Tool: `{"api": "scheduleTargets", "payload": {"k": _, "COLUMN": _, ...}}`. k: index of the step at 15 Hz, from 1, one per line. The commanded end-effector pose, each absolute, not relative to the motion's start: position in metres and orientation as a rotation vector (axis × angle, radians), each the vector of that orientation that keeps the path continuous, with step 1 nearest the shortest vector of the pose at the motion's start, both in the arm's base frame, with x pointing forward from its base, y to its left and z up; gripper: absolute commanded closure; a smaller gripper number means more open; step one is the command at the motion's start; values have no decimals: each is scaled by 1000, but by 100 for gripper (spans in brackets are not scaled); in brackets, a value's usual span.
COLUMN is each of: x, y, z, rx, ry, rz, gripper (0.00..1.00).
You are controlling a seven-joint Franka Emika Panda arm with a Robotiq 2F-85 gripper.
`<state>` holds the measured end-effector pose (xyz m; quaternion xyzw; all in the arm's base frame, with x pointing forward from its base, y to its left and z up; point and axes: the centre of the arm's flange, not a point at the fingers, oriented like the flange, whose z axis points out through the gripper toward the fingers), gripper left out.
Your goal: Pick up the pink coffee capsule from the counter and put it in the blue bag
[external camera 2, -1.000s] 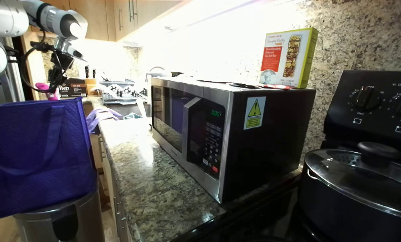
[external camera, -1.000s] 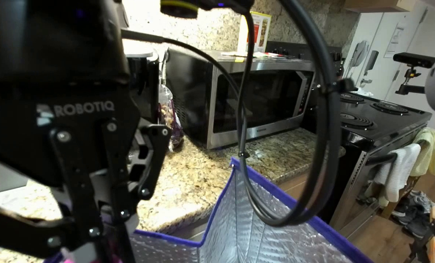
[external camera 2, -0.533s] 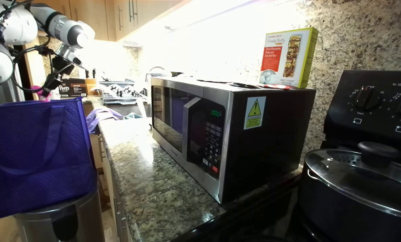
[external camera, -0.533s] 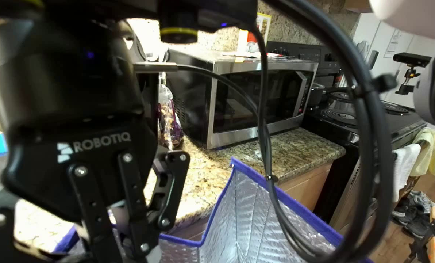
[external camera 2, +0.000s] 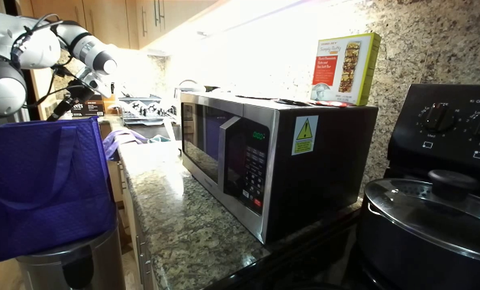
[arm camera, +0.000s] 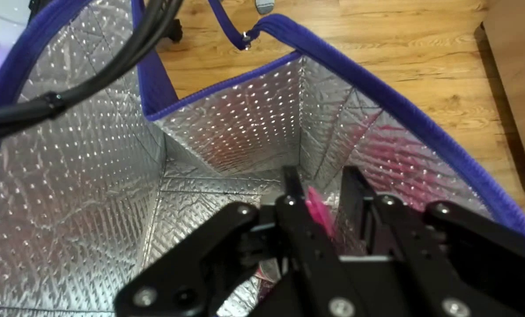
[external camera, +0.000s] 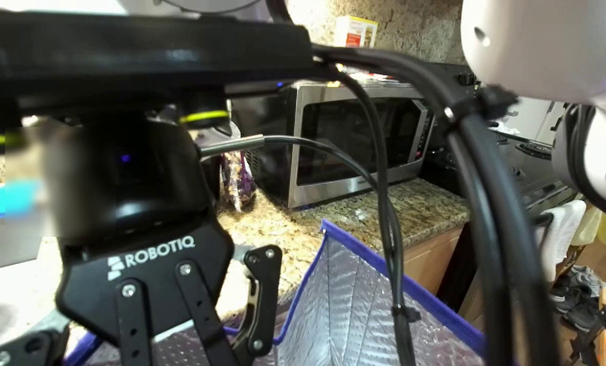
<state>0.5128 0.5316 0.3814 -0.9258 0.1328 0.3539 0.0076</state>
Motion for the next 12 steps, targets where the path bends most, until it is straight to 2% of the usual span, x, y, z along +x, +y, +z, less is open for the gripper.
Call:
{"api": "scheduleTargets", "payload": {"k": 1, "x": 460, "y": 481, "z": 360, "rx": -2863, "ry": 586, "rz": 1169, "gripper": 38}}
{"api": "scheduleTargets", "payload": {"k": 7, "x": 469, "y": 472, "z": 357, "rx": -3028, "ry": 668, "rz": 927, "gripper": 2}}
{"api": "scheduleTargets", "payload": {"k": 12, "x": 474, "y": 466, "z": 360, "rx": -3173, "ry": 728, "rz": 646, "gripper": 0}}
